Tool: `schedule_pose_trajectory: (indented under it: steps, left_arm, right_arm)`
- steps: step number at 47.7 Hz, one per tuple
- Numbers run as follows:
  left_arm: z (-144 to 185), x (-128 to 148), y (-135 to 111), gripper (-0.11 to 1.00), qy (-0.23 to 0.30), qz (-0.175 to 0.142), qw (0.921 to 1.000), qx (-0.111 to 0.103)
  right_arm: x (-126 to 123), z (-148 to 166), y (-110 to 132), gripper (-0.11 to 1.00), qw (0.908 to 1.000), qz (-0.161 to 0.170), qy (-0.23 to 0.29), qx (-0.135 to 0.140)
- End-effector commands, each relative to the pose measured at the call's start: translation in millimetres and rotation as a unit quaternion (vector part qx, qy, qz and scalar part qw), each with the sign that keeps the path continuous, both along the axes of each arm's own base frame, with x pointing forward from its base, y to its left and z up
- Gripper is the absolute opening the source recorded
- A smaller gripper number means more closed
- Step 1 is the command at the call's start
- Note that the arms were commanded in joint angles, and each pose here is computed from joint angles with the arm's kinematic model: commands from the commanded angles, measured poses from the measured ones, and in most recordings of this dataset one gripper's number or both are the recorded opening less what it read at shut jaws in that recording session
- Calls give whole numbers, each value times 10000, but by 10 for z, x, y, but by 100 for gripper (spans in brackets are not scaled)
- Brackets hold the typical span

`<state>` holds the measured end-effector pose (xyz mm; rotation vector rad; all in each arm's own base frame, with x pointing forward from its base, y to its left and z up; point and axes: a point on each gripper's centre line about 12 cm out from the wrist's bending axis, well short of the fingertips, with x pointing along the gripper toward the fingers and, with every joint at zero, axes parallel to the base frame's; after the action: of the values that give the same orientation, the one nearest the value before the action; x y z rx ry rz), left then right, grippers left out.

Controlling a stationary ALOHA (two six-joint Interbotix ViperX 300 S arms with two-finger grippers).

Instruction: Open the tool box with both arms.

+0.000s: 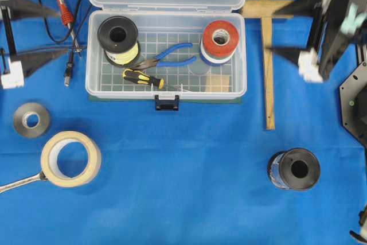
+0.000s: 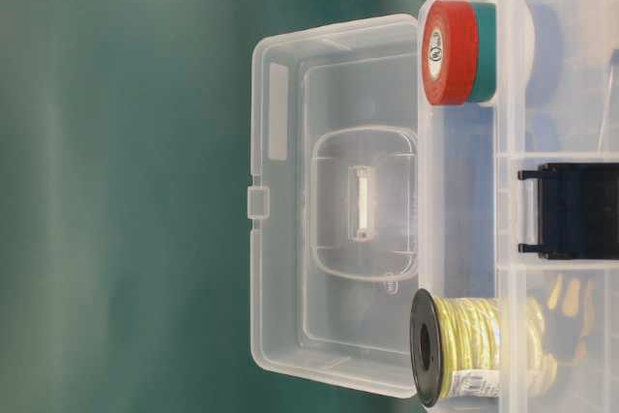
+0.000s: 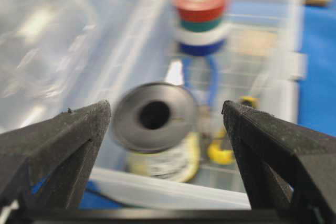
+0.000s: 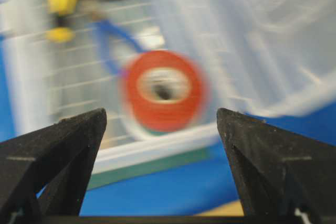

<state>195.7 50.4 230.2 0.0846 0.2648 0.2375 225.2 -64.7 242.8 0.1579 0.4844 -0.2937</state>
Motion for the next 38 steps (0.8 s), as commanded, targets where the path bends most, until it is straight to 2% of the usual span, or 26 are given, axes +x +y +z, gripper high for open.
schedule_pose_trajectory:
  steps: [1, 4, 11, 22, 38]
  left_arm:
    - [15, 40, -90, 90, 2, -240, 9997, 7]
    - [2, 54, -158, 90, 26, -411, 9992, 10]
    - [-32, 79, -284, 90, 136, -735, 9972, 20]
    - [-51, 20, -302, 90, 287, -758, 9967, -48]
    - [-195, -170, -378, 90, 296, -902, 9954, -91]
  right_arm:
    - [76, 14, 179, 84, 9992, 391, -8, 34]
    - [101, -4, 268, 84, 9983, 571, 26, 62]
    - [133, -28, 355, 84, 9972, 744, 67, 96]
    - [50, -19, 370, 84, 9968, 797, 108, 10]
    - [-273, -207, 416, 84, 9969, 774, -157, 42]
